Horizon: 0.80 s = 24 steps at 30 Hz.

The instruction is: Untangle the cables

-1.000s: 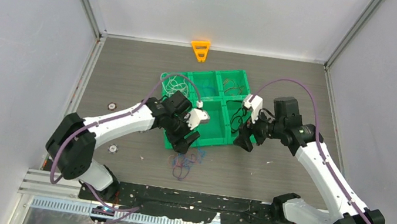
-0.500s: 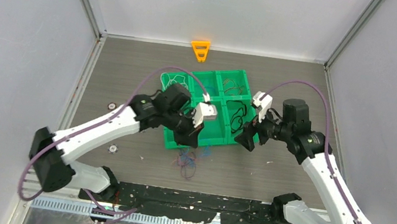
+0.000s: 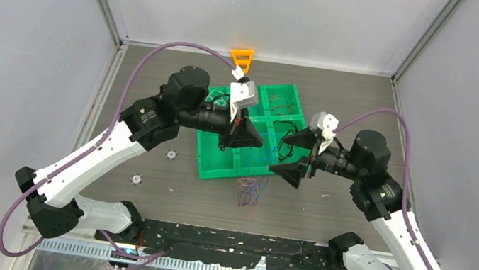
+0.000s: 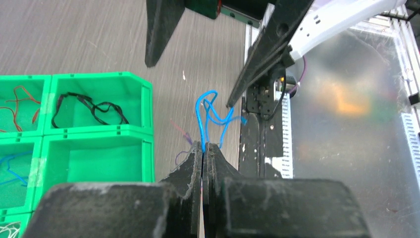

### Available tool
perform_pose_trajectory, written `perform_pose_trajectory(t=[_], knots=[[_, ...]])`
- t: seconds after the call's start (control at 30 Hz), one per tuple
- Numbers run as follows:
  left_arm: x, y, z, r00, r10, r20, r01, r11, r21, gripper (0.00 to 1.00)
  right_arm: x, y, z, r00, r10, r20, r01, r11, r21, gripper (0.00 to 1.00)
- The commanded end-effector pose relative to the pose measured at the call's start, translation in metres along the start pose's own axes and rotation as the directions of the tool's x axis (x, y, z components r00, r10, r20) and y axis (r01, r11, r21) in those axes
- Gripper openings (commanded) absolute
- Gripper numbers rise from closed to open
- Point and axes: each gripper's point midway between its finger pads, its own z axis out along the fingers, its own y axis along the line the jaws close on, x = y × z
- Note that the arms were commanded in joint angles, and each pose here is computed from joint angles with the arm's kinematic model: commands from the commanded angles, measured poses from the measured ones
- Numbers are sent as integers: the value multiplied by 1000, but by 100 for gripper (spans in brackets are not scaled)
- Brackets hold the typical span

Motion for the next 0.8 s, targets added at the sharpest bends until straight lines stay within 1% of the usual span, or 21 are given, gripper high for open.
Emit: perform_pose_trajectory(t=[0.0,0.1,0.13,0.17,0.2,0.23,0.27,0.33,0.43,0.47,0.5,0.53,0.6,0.67,0.7,0.77], knots=[[-73,-15,-10,978,-14,209,10,1000,21,0,-14,11,27,993,-62,103,65,997,-27,96],[-95,-20,-13,964,-42,262,32,999,40,0,8,23,52,993,-95,70,100,992,-71,99],[-102,-22,-14,959,-49,279,36,998,50,0,13,24,58,992,-103,76,109,991,-78,95],[-109,-25,-16,955,-56,290,41,997,60,0,22,25,66,994,-99,56,103,991,-85,91],[-116,-28,-19,951,-53,305,33,997,70,0,31,23,72,994,-100,52,104,991,-84,82],[-124,-31,-23,946,-45,321,23,997,70,0,41,20,78,995,-94,31,96,992,-80,75],[-131,-33,-27,942,-32,335,10,998,67,0,48,17,81,994,-102,29,104,991,-78,60],[-148,-36,-40,928,12,372,-32,998,48,0,67,10,88,992,-126,-9,125,990,-64,45],[-183,-33,-70,887,89,452,-86,996,-27,0,104,6,86,978,-184,-97,177,981,-79,35],[-193,-32,-79,874,111,474,-100,994,-49,0,111,5,85,974,-195,-115,187,979,-80,29],[-205,-31,-89,858,135,496,-115,991,-71,0,125,4,82,964,-219,-148,208,974,-87,26],[-215,-31,-97,842,158,516,-129,987,-93,0,132,0,80,958,-231,-171,220,972,-77,20],[-235,-33,-114,805,207,556,-155,978,-139,0,150,-6,75,930,-285,-231,274,958,-81,16],[-251,-36,-128,773,245,585,-176,969,-173,0,171,-12,65,890,-333,-312,320,943,-91,15],[-257,-38,-132,760,259,596,-184,966,-184,0,182,-14,60,860,-373,-349,354,928,-118,15],[-265,-40,-137,744,277,608,-196,960,-198,0,195,-17,50,818,-415,-399,393,909,-141,16]])
